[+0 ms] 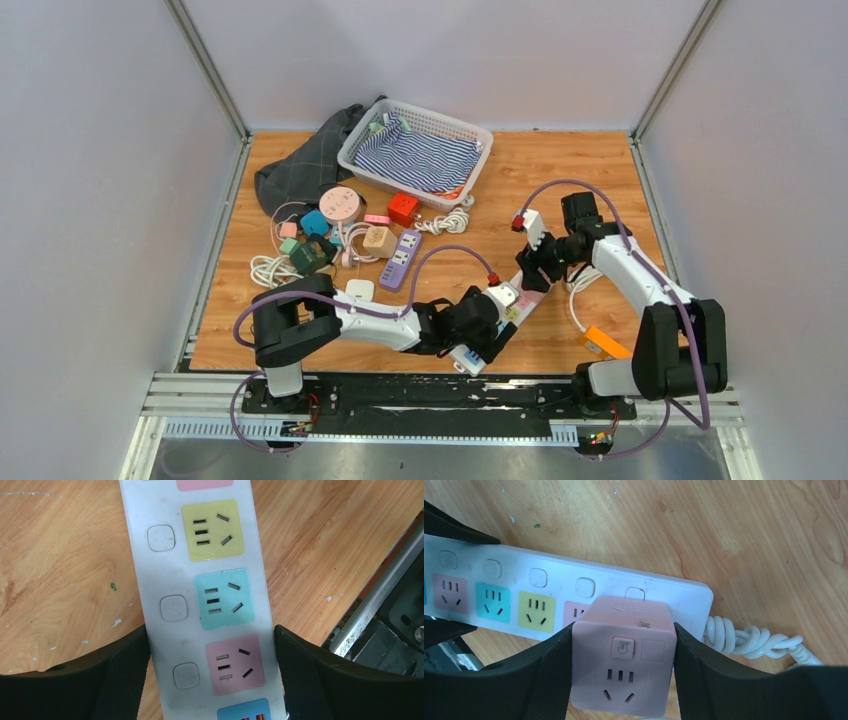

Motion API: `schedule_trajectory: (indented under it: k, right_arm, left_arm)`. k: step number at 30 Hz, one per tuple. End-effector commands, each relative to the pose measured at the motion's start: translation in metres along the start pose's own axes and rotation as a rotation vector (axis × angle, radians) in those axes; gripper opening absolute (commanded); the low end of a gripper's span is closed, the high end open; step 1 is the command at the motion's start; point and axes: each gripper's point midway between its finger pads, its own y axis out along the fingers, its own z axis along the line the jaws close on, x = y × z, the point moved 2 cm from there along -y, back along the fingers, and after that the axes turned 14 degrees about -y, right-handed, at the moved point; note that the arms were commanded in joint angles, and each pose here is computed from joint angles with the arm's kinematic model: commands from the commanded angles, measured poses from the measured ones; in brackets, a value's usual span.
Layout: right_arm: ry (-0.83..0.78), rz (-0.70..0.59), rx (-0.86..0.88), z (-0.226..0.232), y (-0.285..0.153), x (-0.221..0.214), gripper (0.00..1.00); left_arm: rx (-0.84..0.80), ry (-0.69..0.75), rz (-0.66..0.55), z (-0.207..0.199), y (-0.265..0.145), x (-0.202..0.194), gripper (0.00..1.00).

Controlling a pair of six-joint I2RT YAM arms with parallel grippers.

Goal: Pull the plug off the socket
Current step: Remove the plug from the socket.

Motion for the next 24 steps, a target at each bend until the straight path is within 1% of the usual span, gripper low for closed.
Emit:
schedule_trajectory:
  k: [1,3,6,10,13,17,21,24]
  right_arm:
    - [0.142,0.063,0.159,0.024,-0.001,-0.017,0.0]
    - [0.154,0.086,0.159,0.022,-0.001,-0.02,0.0]
    - [0.139,0.083,0.152,0.023,-0.001,-0.02,0.0]
    - [0.053,0.074,0.125,0.028,0.001,-0.016,0.0]
    - [-0.011,0.08,0.165,0.039,0.007,-0.013,0.0]
    - [-0.102,0.119,0.195,0.05,0.014,-0.014,0.0]
    - [-0.131,0.133,0.194,0.053,0.015,-0.015,0.0]
    - [-0.151,0.154,0.138,0.044,0.012,-0.016,0.0]
  left_arm:
    - [0.05,0.054,0.029,0.016,0.001,-0.01,0.0]
    - [0.047,0.055,0.028,0.017,0.001,-0.011,0.0]
    - [0.041,0.055,0.027,0.016,0.0,-0.01,0.0]
    - [0.039,0.056,0.028,0.015,0.001,-0.01,0.0]
    - [0.039,0.055,0.027,0.015,0.001,-0.01,0.0]
    - [0.038,0.054,0.028,0.015,0.0,-0.01,0.0]
    - [0.038,0.055,0.028,0.015,0.0,-0.01,0.0]
    - [0.039,0.054,0.027,0.015,0.0,-0.01,0.0]
